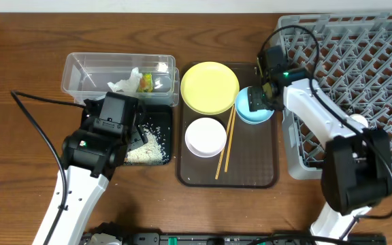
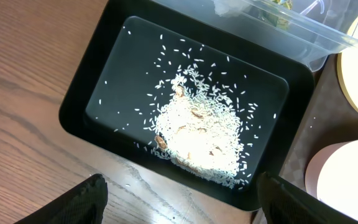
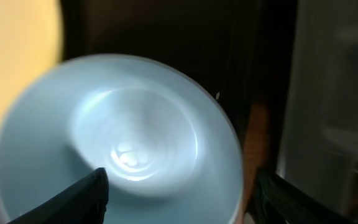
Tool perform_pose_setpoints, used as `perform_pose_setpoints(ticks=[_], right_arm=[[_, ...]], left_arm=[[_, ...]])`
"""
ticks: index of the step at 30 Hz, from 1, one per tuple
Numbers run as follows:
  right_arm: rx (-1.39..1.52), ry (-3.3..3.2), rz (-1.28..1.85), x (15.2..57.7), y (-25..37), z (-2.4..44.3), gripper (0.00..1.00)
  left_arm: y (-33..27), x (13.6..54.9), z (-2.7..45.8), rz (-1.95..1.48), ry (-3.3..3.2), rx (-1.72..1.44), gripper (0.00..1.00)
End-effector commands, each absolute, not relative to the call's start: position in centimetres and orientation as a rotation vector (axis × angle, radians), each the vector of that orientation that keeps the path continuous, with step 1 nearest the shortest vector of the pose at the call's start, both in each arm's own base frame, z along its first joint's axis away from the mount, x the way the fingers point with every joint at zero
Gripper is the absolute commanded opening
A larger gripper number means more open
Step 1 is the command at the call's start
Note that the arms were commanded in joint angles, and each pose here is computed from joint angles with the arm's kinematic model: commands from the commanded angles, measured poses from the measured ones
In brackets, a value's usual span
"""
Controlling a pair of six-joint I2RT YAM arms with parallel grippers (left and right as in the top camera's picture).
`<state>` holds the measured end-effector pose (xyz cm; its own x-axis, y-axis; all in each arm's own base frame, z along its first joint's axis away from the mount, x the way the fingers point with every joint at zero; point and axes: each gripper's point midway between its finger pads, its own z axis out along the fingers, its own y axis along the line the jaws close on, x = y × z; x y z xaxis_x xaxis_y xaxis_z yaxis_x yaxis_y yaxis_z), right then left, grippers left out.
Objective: Sort waste into correct bins and load items into the dishwasher rack
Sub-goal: 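Reach the right gripper to the light-blue bowl and grasp its rim, then lift the blue bowl and place it in the back of the dish rack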
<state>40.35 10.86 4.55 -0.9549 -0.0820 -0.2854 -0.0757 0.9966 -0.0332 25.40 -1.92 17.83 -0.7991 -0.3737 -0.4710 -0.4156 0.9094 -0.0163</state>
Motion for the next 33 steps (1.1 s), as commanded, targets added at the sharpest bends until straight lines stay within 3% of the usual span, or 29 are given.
perform_pose_setpoints(ticks=[1,6,11,15,24,33], right_arm=[[-0.096,2.890,-0.085,39.9,10.7,2.7,0.71],[-0.063,2.941,-0.102,38.8,10.6,1.9,0.49],[-0.025,2.918,-0.093,39.0,10.1,3.3,0.33],[0.004,2.881,-0.083,39.3,9.4,5.1,0.02],[0.038,2.788,-0.062,39.6,7.8,9.5,0.01],[0.101,2.379,-0.372,42.3,2.3,20.6,0.01]], left_arm=[[-1.5,25.6,18.2,0.136,2.573,-0.603,0.80],[-1.5,25.6,18.2,0.137,2.574,-0.603,0.80],[-1.5,25.6,18.2,0.137,2.574,-0.603,0.80],[-1.5,25.6,18.2,0.137,2.574,-0.603,0.80],[-1.5,25.6,18.2,0.137,2.574,-0.603,0.80],[-1.5,25.7,18.2,0.134,2.570,-0.604,0.80]])
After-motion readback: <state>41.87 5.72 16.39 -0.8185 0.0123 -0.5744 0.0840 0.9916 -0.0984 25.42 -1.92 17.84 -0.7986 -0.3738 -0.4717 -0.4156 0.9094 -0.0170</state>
